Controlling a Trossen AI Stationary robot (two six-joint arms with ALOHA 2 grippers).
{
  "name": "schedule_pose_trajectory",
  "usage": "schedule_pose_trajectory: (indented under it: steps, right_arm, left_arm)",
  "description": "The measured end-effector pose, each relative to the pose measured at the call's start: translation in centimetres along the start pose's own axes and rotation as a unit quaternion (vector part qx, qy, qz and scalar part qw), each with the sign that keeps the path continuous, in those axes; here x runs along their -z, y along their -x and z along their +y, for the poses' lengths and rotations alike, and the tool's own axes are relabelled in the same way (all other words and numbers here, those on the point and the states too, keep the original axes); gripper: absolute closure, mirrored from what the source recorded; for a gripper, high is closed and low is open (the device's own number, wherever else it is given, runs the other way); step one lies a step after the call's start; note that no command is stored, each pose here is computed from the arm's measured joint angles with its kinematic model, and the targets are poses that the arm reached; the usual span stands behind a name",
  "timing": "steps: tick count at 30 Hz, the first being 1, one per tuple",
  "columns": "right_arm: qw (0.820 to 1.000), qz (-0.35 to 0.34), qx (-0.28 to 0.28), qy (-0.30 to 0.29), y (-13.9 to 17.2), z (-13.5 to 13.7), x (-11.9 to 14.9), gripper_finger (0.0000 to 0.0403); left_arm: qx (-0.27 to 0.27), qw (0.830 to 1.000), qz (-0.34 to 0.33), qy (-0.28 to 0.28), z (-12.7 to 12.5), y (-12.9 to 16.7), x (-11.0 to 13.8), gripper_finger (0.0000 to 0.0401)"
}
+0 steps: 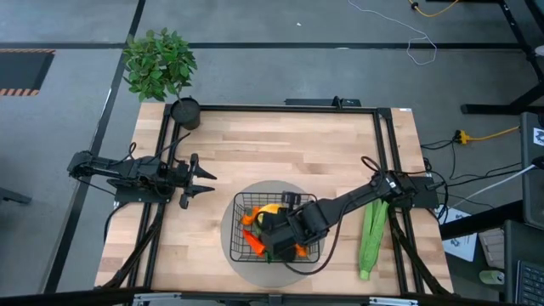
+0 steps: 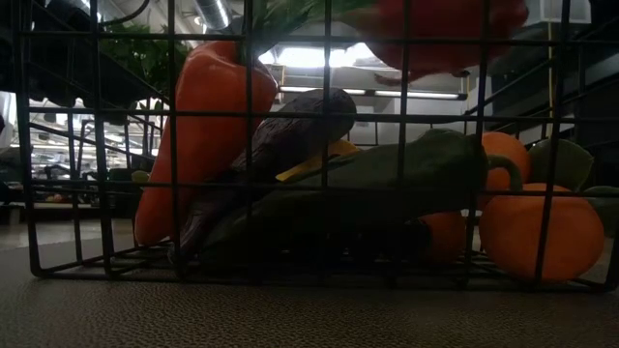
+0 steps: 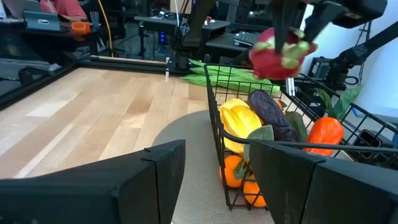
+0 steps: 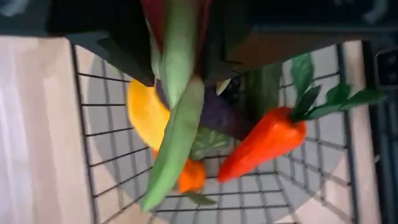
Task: Build produce basket
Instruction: Put the pink dragon fruit into the black wire basket
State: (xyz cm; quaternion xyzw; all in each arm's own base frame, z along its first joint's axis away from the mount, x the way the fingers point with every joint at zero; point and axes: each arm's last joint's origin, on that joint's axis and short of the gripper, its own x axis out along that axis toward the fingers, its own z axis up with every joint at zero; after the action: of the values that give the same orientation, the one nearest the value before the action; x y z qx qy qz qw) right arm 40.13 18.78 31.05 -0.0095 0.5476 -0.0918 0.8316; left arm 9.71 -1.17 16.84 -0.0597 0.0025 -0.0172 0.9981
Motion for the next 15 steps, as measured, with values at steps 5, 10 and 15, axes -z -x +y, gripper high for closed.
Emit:
schedule_pose_trajectory:
  steps: [5, 10, 15]
  right_arm:
    - [0.999, 0.016, -0.027, 0.008, 0.02, 0.17, 0.12, 0.0248]
    - [0.999, 0.023, -0.041, 0.007, 0.02, 0.26, 0.14, 0.0209]
    - [0.993, 0.037, -0.111, 0.036, 0.13, 0.87, 0.08, 0.0187]
  left_arm:
    - [0.000, 1.000, 0.000, 0.000, 0.00, 0.00, 0.00, 0.0231]
    - [0.000, 1.000, 0.000, 0.000, 0.00, 0.00, 0.00, 0.0231]
    - [0.000, 1.000, 0.000, 0.000, 0.00, 0.00, 0.00, 0.0231]
